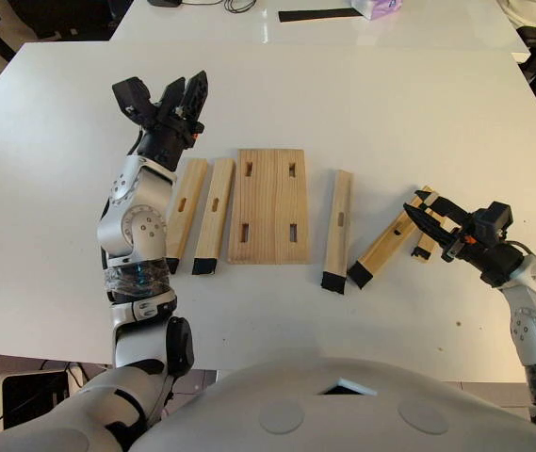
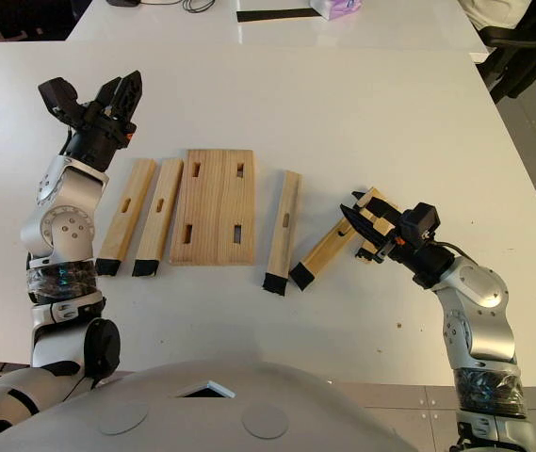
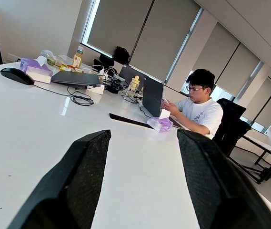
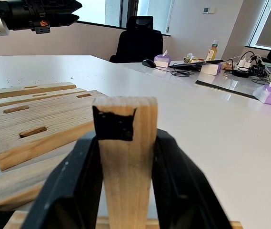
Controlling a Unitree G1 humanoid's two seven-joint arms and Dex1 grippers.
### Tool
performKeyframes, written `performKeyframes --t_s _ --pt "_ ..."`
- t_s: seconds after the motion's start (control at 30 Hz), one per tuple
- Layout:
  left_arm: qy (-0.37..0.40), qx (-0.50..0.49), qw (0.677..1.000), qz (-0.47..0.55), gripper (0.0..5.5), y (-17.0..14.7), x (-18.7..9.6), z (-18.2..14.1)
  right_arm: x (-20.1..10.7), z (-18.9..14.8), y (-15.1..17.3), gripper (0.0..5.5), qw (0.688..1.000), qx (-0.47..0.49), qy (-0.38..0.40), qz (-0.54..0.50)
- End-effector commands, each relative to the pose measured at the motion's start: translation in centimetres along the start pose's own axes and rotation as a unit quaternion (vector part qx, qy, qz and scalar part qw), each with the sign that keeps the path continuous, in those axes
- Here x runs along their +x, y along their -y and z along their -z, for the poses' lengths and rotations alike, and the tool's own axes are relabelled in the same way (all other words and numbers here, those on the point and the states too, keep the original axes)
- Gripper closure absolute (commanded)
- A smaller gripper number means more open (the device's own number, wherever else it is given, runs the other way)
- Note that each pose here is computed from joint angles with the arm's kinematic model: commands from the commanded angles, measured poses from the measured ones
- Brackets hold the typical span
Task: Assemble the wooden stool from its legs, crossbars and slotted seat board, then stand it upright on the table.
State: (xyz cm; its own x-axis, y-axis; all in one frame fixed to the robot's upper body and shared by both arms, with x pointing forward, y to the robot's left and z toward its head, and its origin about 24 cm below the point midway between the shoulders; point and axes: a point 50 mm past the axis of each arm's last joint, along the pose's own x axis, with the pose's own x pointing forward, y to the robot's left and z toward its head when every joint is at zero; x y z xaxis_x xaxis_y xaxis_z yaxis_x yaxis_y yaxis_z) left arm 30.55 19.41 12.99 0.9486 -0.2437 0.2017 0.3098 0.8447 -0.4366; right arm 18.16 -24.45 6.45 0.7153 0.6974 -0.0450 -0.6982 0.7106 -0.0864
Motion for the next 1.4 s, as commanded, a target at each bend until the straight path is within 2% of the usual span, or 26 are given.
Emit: performKeyframes --t_s 0.03,0.4,0.43,0.57,0.67,0.77,0.97,1.07,1.17,1.3,1.4 --pt "-0.003 -0.002 1.000 0.006 2.91 0.2 0.0 0.1 -2.3 4.9 -2.2 4.20 0.987 0.076 -0.141 -0.015" --pt "0.001 -0.003 1.000 0.005 2.91 0.1 -0.1 0.1 -2.0 4.7 -1.5 4.20 0.987 0.076 -0.142 -0.004" --pt "0.002 -0.003 1.000 0.006 2.91 0.1 -0.2 0.1 -2.0 4.3 -1.2 3.83 0.989 0.073 -0.131 -0.001" --pt "0.007 -0.001 1.000 -0.003 2.91 -0.3 -0.6 0.1 -0.7 1.4 0.4 3.34 0.995 0.065 -0.066 0.021" --pt "0.015 -0.001 1.000 -0.008 2.91 -0.5 -0.9 -0.1 -0.1 0.5 0.7 2.93 0.997 0.056 -0.061 0.008" --pt "0.022 -0.003 1.000 -0.009 2.91 -0.5 -1.1 -0.1 -0.2 0.5 0.8 2.51 0.994 0.047 -0.102 0.001" --pt "0.036 -0.003 0.999 -0.020 2.91 -0.5 -2.2 -0.2 -1.1 -1.2 1.9 2.51 0.990 0.035 -0.133 -0.045" --pt "0.040 -0.005 0.999 -0.027 2.91 -0.7 -2.7 -0.1 -1.7 -3.2 2.6 2.51 0.989 0.021 -0.136 -0.060" --pt "0.047 -0.005 0.998 -0.037 2.91 -0.8 -3.3 -0.1 -1.2 -7.0 3.6 2.51 0.992 -0.004 -0.101 -0.073" --pt "0.061 -0.008 0.997 -0.053 2.91 -0.8 -3.9 0.0 2.0 -12.5 4.8 2.51 0.995 0.004 -0.007 -0.096" --pt "0.061 -0.011 0.997 -0.054 2.91 -0.7 -3.7 0.3 5.2 -13.4 4.5 2.51 0.996 -0.004 0.008 -0.092"
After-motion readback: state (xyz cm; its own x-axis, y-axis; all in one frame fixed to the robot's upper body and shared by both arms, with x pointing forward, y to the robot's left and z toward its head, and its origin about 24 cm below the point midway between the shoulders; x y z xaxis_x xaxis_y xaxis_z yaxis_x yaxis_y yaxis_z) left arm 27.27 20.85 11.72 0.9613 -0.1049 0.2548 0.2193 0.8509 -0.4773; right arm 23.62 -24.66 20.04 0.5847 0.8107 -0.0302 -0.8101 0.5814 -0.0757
